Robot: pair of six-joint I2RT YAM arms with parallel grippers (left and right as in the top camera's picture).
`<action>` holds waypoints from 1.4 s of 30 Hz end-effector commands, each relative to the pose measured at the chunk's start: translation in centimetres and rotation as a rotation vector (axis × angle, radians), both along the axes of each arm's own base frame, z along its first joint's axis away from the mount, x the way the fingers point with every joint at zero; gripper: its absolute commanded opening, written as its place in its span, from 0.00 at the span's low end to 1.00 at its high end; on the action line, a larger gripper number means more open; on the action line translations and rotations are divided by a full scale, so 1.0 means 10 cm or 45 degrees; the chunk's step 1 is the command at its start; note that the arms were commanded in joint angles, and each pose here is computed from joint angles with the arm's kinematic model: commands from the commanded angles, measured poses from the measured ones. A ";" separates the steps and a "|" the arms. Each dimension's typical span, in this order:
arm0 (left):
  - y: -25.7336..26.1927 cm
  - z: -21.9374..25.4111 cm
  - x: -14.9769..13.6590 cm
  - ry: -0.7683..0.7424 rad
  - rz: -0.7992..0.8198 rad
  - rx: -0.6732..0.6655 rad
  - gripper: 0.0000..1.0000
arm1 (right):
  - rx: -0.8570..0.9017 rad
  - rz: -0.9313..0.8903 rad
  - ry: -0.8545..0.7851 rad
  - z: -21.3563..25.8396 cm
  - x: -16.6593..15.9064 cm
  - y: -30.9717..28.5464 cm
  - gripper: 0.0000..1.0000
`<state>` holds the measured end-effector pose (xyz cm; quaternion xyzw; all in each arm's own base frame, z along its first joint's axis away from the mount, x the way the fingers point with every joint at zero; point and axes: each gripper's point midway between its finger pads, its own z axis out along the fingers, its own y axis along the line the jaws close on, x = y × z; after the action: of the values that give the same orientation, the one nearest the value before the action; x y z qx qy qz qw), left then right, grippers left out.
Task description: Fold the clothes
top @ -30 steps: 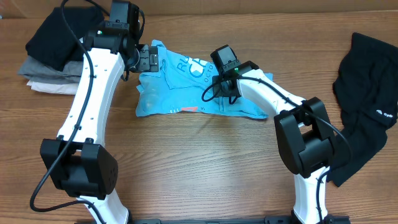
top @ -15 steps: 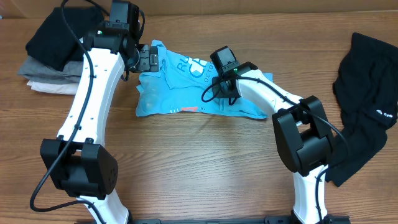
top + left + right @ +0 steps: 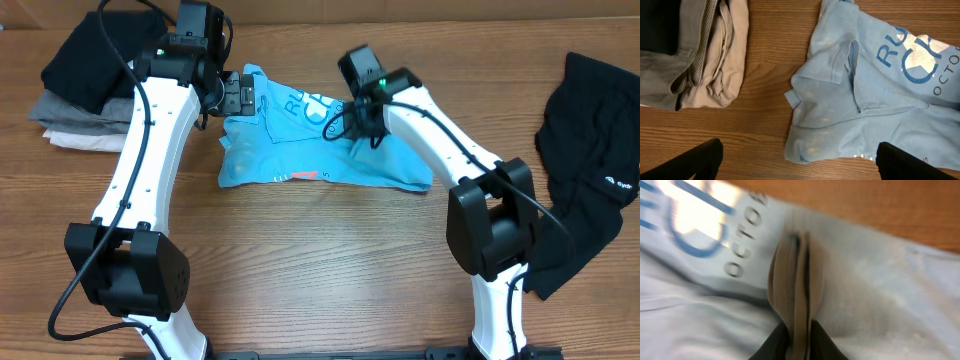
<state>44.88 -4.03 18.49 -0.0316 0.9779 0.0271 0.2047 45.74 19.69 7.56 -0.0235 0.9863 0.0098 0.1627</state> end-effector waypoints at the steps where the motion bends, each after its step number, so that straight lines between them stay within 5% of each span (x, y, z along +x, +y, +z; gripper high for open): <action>1: 0.04 0.10 0.03 -0.035 -0.016 -0.002 1.00 | 0.112 0.031 -0.050 0.27 0.13 0.17 0.16; 26: 0.04 0.09 0.01 -0.023 -0.016 -0.001 1.00 | 0.287 0.191 0.009 0.03 -0.11 1.01 0.16; 28: 0.04 0.09 0.01 -0.024 -0.016 -0.001 1.00 | 0.291 0.201 0.021 0.02 -0.15 1.04 0.31; 31: 0.04 0.09 0.01 -0.024 -0.016 -0.001 1.00 | 0.283 0.204 0.077 0.06 -0.24 1.02 0.79; 33: 0.04 0.10 0.01 -0.024 -0.016 -0.001 1.00 | 0.256 0.191 0.107 0.13 -0.28 0.93 0.96; 42: 0.04 0.10 0.01 -0.025 -0.016 -0.001 1.00 | 0.164 0.092 0.228 0.30 -0.46 0.58 0.96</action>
<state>44.71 -4.00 18.42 -0.0314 0.9787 0.0277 0.2010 41.10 26.14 8.94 -0.0640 0.9925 0.0828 0.0639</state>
